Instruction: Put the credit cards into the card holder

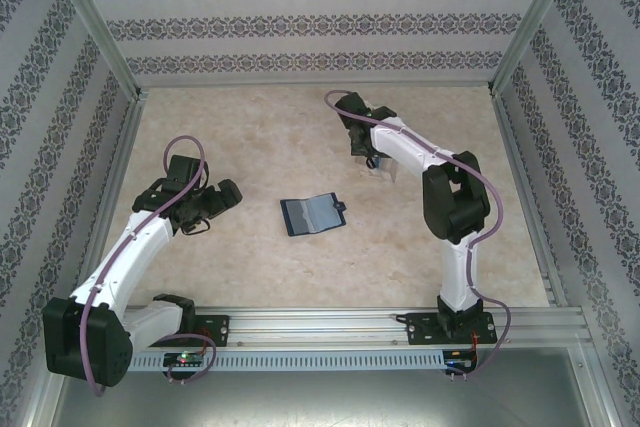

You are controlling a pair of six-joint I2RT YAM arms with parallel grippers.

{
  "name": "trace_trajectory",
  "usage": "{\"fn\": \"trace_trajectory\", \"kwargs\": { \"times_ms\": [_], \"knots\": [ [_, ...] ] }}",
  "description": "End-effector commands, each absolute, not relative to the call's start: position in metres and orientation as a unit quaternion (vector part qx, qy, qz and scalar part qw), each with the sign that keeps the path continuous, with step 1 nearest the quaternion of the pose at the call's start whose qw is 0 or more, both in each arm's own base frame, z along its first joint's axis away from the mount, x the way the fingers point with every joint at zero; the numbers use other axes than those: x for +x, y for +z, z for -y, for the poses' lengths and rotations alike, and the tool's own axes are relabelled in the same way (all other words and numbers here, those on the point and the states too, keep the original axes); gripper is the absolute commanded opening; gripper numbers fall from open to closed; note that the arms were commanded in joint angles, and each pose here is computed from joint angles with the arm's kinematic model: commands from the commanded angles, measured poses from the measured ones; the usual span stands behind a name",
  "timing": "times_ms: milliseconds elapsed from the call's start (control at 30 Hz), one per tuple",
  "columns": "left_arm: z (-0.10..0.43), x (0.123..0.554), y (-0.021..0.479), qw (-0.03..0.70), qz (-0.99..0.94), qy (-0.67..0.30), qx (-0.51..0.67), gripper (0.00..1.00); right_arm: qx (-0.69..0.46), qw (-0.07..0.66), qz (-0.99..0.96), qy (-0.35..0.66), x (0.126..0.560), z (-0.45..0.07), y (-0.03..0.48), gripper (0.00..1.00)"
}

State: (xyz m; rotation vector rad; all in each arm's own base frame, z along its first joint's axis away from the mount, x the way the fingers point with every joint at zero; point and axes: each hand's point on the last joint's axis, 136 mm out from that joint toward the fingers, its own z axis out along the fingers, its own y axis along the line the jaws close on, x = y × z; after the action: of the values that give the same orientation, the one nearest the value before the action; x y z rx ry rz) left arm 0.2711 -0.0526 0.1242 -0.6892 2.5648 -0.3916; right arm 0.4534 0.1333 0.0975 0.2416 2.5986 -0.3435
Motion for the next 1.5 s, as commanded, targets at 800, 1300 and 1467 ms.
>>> {"fn": "trace_trajectory", "kwargs": {
  "times_ms": [800, 1300, 1467],
  "knots": [
    [0.056, 0.276, 0.132, 0.238, -0.92, -0.167, -0.264, 1.0, 0.07, 0.243, -0.967, -0.037, 0.455, -0.143, 0.09, 0.68],
    [0.055, 0.276, 0.132, 0.235, -0.921, -0.163, -0.263, 1.0, 0.093, 0.214, -0.967, -0.102, 0.44, -0.1, 0.066, 0.67],
    [0.056, 0.277, 0.132, 0.236, -0.921, -0.165, -0.264, 1.0, 0.086, 0.223, -0.965, -0.112, 0.439, -0.097, 0.077, 0.65]
  ]
}}
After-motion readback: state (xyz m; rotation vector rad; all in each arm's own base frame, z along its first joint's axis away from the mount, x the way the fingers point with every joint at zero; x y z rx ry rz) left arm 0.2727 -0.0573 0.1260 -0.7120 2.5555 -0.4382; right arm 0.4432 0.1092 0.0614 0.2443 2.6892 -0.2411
